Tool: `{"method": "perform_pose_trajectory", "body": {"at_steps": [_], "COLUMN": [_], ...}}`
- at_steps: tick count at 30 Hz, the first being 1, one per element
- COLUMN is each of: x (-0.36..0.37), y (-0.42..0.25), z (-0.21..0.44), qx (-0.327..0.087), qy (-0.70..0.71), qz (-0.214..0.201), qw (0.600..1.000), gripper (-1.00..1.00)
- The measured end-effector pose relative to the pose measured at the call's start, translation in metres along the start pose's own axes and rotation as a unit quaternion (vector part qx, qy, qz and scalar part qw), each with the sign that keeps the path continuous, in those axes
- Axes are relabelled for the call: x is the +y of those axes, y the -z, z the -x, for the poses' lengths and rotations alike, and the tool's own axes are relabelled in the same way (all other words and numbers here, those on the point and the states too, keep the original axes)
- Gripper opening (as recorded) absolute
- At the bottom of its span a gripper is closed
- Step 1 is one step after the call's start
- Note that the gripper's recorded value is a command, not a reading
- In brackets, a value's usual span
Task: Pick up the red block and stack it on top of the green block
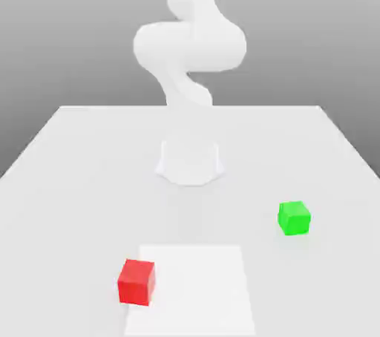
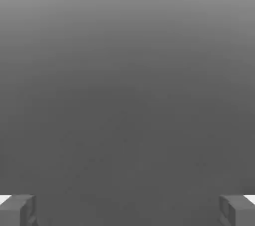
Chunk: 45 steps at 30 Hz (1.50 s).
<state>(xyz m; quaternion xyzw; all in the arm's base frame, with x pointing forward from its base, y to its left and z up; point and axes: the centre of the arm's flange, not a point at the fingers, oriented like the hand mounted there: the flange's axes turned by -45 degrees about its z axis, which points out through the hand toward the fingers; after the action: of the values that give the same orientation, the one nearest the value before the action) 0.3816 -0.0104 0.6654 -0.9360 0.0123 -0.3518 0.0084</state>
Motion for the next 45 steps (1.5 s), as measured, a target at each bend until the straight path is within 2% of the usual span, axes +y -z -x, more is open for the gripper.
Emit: {"method": "perform_pose_trajectory", "body": {"at_steps": [10, 16, 22, 27, 28, 35, 40, 42, 45], "x": [0.042, 0.065, 0.088, 0.09, 0.09, 0.09, 0.089, 0.062, -0.016], "y": [-0.209, -0.302, -0.364, -0.407, -0.413, -0.414, -0.377, -0.366, -0.351], "z": [0.076, 0.16, 0.259, 0.303, 0.309, 0.31, 0.277, 0.271, 0.275], "qx": [-0.162, -0.255, -0.34, -0.349, -0.35, -0.35, -0.35, -0.352, -0.351], "qy": [-0.031, -0.048, -0.063, -0.062, -0.062, -0.062, -0.062, -0.016, 0.121], "qz": [0.003, 0.015, 0.035, 0.037, 0.037, 0.037, 0.037, 0.015, -0.044], "qw": [0.986, 0.966, 0.938, 0.934, 0.934, 0.934, 0.934, 0.936, 0.928], "gripper": [0.0, 0.0, 0.0, 0.0, -1.0, -1.0, -1.0, -1.0, -1.0]}}
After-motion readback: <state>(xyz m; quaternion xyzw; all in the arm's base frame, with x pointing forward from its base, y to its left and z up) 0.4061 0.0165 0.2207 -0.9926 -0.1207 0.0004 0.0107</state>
